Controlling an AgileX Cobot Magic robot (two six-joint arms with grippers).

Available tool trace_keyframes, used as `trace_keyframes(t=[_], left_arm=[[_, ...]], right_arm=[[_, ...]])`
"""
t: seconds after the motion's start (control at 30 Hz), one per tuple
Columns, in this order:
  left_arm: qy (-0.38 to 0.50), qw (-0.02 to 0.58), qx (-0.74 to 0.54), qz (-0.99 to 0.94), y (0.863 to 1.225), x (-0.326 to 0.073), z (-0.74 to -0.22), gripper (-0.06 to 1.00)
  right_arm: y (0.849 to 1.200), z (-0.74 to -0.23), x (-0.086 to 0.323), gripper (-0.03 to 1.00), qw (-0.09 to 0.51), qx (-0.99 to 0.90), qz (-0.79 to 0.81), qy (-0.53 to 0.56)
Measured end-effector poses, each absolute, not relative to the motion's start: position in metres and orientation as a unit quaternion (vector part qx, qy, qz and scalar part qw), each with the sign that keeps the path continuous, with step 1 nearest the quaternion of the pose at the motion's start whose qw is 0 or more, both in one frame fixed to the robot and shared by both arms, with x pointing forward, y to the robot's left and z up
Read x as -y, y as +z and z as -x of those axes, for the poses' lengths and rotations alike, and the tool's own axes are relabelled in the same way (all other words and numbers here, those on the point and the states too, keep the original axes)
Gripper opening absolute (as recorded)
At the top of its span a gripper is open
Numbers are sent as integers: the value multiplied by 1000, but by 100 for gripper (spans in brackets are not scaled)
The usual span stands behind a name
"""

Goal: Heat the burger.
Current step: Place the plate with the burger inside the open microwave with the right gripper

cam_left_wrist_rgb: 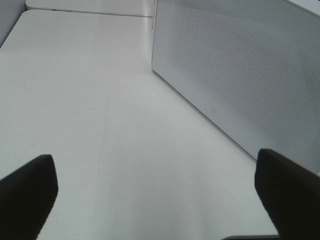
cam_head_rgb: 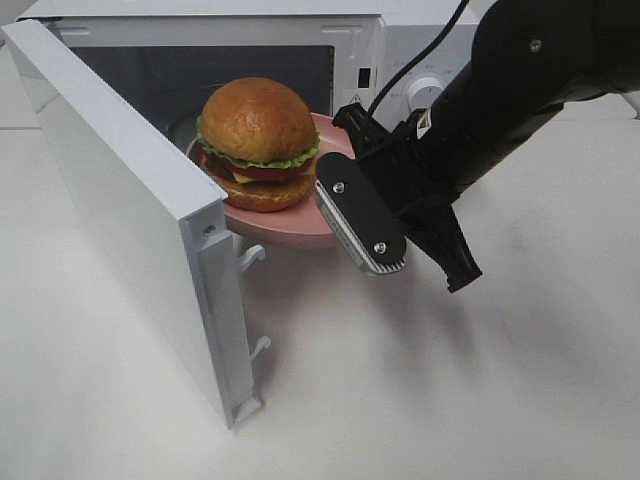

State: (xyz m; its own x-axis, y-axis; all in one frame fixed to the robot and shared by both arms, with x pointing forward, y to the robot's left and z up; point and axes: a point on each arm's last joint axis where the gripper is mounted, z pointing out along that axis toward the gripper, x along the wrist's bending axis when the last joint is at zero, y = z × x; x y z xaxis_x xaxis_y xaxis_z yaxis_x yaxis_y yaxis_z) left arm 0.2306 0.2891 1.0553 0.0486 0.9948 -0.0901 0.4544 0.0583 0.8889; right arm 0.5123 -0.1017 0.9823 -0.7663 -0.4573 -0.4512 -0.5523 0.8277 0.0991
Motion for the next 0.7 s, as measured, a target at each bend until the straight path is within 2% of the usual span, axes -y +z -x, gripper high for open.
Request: trace_keyframes(t=[0.7], left_arm=[[333,405,-604,-600,1055,-289,-231,99]], right_arm=[[975,-562,63,3,205,-935,266,117]])
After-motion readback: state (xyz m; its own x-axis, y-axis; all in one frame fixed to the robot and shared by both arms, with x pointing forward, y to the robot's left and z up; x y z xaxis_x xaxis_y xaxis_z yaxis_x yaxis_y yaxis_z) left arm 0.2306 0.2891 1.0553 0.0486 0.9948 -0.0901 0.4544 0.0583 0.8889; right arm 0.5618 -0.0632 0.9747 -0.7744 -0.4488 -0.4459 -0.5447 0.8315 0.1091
